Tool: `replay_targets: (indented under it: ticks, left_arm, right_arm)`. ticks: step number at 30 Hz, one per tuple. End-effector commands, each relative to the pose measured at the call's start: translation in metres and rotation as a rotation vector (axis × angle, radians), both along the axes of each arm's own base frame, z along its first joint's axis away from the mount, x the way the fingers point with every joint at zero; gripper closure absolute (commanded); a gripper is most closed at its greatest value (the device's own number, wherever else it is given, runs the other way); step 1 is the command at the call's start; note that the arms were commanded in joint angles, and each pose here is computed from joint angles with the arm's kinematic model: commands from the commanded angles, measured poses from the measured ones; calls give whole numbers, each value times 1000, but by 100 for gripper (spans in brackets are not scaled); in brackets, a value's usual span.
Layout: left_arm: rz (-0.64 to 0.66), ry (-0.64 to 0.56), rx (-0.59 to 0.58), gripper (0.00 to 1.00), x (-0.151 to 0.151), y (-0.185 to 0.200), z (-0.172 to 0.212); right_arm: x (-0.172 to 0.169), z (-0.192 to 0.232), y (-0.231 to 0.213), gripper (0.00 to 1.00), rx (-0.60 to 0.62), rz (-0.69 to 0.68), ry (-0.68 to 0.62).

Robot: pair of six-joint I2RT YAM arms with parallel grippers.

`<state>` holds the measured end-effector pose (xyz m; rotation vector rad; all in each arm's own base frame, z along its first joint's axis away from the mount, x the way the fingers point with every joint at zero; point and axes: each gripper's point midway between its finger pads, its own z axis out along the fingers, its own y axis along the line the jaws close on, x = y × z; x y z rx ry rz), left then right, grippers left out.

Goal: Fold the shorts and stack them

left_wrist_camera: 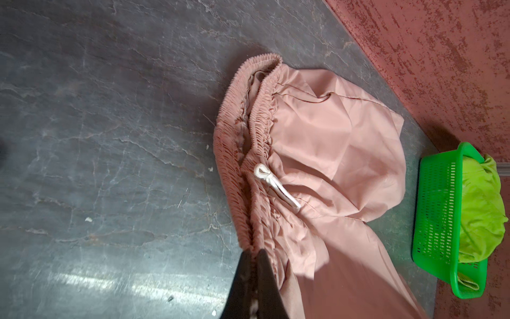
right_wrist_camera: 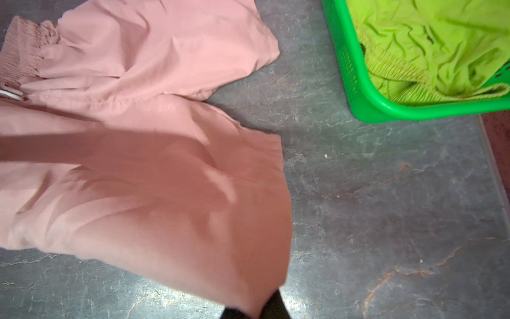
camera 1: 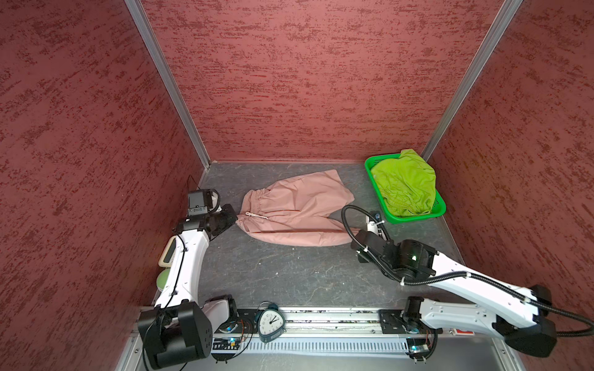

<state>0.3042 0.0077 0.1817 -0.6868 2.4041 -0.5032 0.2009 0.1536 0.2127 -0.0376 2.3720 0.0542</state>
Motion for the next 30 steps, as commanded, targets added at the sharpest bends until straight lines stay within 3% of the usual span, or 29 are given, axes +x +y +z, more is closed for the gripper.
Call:
replay_targets:
  ticks: [1, 6, 12, 20, 27, 30]
  left_arm:
    - [-35, -4, 11, 100, -10, -3, 16]
    - [-42, 3, 45, 100, -21, 0, 24]
    - [-39, -17, 109, 100, -34, 7, 48]
    - [-53, 7, 123, 100, -48, 6, 49]
    - [-63, 3, 149, 100, -32, 14, 52]
    - [-56, 0, 169, 100, -17, 22, 52]
  right_arm:
    - [4, 25, -20, 100, -81, -1, -73]
    - [2, 54, -30, 100, -60, -3, -120]
    - [-4, 66, -43, 100, -109, 31, -123]
    - [-4, 82, -40, 100, -154, 92, -132]
    - [40, 123, -34, 100, -168, 139, -288]
    - [61, 123, -28, 100, -149, 190, -297]
